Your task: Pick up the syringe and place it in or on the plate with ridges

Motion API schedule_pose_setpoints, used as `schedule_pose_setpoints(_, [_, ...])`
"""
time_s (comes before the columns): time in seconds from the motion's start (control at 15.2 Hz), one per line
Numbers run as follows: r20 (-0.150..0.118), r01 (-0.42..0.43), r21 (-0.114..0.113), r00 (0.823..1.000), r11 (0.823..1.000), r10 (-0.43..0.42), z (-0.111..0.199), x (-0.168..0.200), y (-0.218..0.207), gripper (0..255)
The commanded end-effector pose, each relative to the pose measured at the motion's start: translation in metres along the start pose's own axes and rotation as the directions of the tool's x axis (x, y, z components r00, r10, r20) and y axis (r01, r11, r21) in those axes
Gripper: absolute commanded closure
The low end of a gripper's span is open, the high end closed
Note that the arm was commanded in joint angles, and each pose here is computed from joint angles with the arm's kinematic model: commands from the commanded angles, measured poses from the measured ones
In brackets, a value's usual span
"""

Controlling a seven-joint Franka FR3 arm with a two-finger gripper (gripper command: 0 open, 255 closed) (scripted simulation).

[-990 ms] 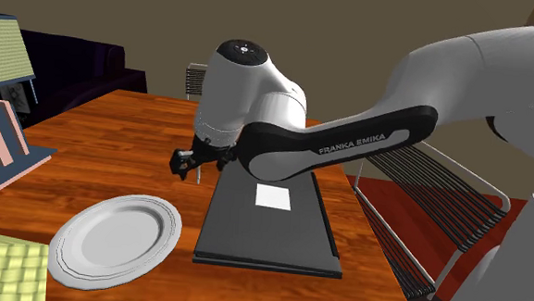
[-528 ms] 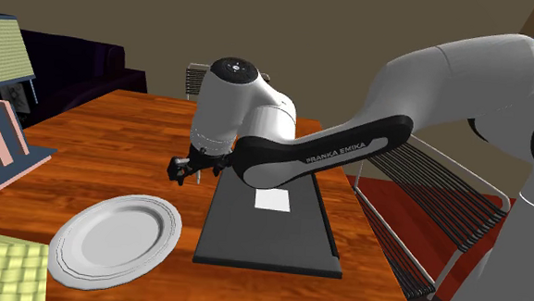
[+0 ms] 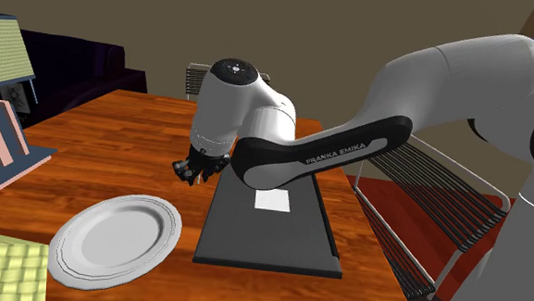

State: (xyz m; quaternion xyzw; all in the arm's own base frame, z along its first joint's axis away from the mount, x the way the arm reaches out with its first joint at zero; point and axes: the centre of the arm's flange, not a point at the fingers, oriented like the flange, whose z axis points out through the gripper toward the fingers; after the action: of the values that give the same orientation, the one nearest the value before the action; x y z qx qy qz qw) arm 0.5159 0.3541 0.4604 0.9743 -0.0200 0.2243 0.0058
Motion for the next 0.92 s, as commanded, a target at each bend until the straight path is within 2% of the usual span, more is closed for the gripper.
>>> schedule_pose_setpoints(0.0, [0.0,0.0,0.0,1.0,1.0,0.0,0.0,0.0,0.0,255])
schedule_pose_setpoints(0.46, [0.0,0.0,0.0,1.0,1.0,0.0,0.0,0.0,0.0,255])
schedule_pose_setpoints(0.86, [0.0,0.0,0.0,1.0,1.0,0.0,-0.028,0.014,0.0,255])
